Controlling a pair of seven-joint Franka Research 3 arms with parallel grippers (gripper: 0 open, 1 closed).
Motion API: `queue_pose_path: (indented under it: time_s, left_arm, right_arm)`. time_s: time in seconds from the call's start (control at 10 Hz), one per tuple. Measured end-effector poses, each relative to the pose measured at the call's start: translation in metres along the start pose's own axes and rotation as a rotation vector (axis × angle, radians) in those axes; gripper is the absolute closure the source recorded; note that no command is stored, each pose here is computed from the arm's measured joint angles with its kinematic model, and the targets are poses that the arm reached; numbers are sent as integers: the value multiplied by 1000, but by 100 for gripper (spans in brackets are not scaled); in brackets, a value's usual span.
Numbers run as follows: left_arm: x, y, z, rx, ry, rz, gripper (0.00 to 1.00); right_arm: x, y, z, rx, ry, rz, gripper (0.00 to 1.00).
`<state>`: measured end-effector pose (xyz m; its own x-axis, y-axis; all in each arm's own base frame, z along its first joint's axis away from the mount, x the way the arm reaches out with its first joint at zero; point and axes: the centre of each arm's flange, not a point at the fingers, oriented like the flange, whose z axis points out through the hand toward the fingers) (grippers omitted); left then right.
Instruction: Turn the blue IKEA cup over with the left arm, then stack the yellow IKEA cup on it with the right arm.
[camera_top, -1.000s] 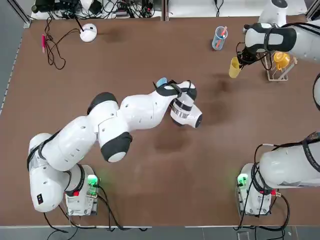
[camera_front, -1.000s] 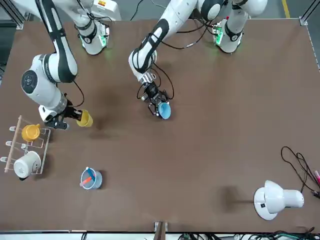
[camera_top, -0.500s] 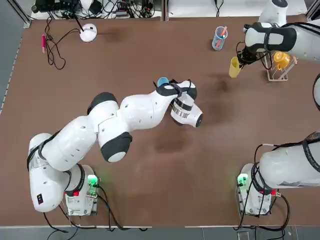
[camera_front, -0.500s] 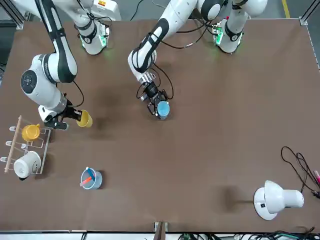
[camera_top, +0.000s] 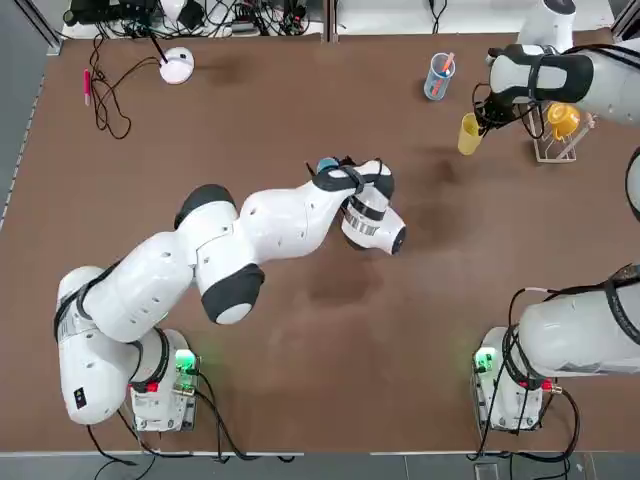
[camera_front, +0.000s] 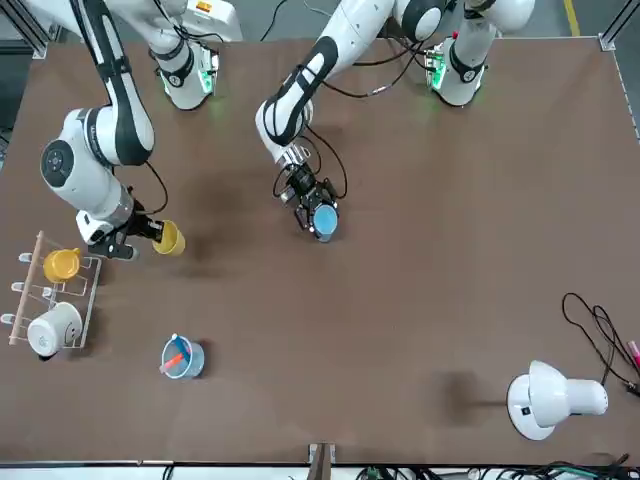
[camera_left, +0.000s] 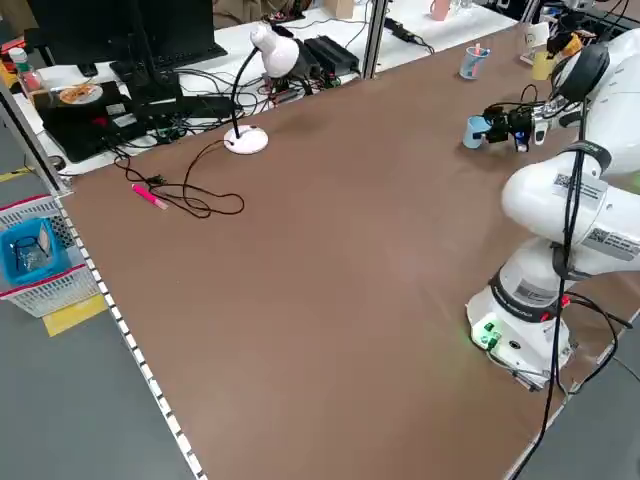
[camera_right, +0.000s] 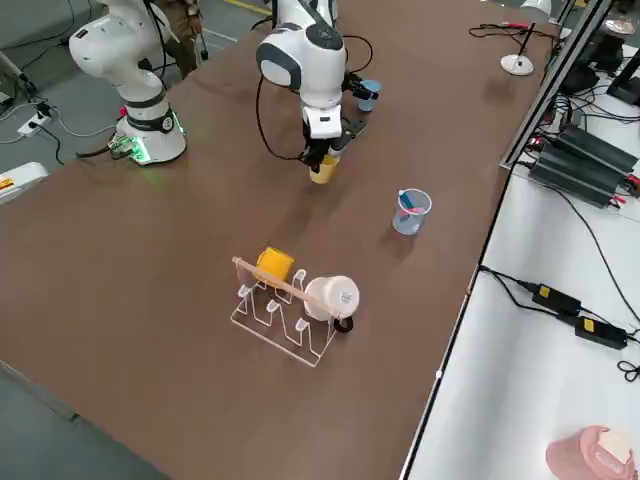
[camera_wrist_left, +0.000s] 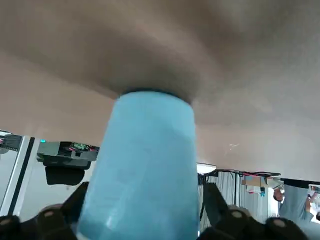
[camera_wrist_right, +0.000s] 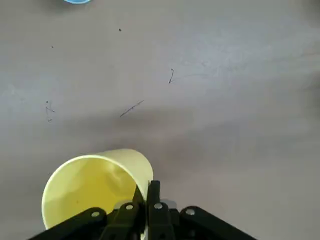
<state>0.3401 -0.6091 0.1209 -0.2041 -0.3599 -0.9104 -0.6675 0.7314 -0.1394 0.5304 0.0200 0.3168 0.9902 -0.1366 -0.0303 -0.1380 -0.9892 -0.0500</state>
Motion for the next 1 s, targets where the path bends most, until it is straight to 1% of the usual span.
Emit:
queue_pose_path:
  time_s: [0.2, 0.3, 0.5, 0.7, 0.8, 0.9, 1.0]
  left_arm:
    - [-7, -6, -3, 4, 2, -16, 1]
    - [-21, -14, -9, 9, 6, -43, 1]
    - [-66, -31, -28, 6, 25, -102, 1]
    - [-100, -35, -36, -29, 16, -134, 1]
    - [-120, -40, -36, -48, 35, -164, 1]
    - [-153, -49, -29, -79, 71, -214, 1]
    - [-202, -60, -11, -132, 122, -280, 1]
  right_arm:
    - [0, 0, 0, 0, 0, -1, 95]
    - [0, 0, -1, 0, 1, -1, 95]
    - [1, 0, -2, 0, -3, 0, 95]
    - [2, 0, -4, 0, 1, 0, 95]
    - [3, 0, -5, 1, 3, 0, 95]
    - [4, 0, -7, 1, 3, 0, 95]
    - [4, -2, -8, 1, 2, -2, 95]
